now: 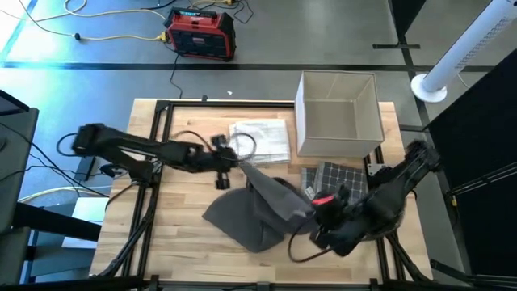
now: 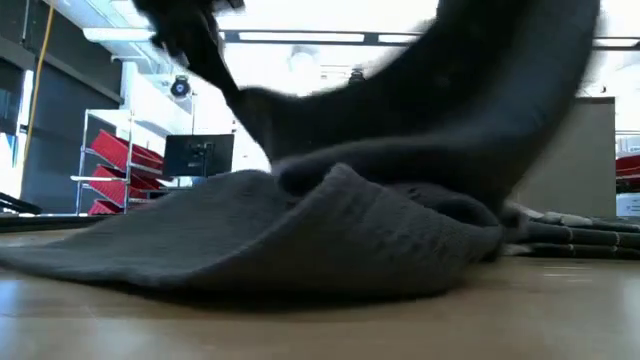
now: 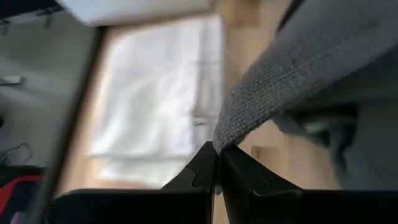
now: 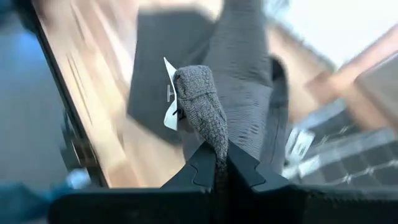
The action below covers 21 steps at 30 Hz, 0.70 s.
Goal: Fold towel
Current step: Fold the gray towel
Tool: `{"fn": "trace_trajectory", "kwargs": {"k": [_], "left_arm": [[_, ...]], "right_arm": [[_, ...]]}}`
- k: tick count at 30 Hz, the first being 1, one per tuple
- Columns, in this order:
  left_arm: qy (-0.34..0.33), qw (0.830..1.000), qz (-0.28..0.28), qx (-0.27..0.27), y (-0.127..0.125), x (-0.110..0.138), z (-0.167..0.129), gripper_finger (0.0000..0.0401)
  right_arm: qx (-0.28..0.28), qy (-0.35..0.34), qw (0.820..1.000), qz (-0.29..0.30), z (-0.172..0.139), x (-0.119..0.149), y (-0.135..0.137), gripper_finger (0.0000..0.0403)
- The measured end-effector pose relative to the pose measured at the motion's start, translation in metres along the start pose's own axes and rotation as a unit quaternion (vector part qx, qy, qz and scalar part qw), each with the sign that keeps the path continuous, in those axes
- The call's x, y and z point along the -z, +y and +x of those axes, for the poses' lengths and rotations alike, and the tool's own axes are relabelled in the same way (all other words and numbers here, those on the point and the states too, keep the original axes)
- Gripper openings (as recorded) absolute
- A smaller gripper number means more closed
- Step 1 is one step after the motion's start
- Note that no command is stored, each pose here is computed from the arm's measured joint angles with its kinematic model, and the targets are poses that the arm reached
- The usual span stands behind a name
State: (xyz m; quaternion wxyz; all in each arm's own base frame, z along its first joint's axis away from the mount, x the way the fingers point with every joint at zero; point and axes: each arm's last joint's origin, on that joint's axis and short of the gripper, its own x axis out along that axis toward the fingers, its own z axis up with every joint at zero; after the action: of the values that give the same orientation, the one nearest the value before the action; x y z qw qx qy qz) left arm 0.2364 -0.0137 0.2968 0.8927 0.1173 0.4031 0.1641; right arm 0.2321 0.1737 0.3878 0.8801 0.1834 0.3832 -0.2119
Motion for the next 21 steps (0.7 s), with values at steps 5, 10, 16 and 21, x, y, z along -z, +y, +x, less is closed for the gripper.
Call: {"fn": "trace_trajectory", "kwargs": {"k": [5, 10, 16, 21], "left_arm": [[-0.072, 0.993, -0.094, 0.008, 0.034, -0.006, -0.088, 0.0002], [-0.162, 0.97, -0.176, 0.045, 0.055, -0.006, -0.146, 0.0002], [-0.24, 0.937, -0.231, 0.106, 0.074, -0.004, -0.193, 0.0002], [-0.204, 0.934, -0.238, 0.172, 0.064, -0.004, -0.189, 0.0002]], "right_arm": [[0.012, -0.094, 0.995, -0.004, -0.022, -0.021, -0.024, 0.0], [0.01, -0.18, 0.983, -0.046, -0.035, -0.04, -0.032, 0.0], [0.013, -0.258, 0.96, -0.104, -0.051, -0.058, -0.035, 0.0], [-0.036, -0.177, 0.973, -0.143, -0.044, -0.052, -0.037, 0.0]]}}
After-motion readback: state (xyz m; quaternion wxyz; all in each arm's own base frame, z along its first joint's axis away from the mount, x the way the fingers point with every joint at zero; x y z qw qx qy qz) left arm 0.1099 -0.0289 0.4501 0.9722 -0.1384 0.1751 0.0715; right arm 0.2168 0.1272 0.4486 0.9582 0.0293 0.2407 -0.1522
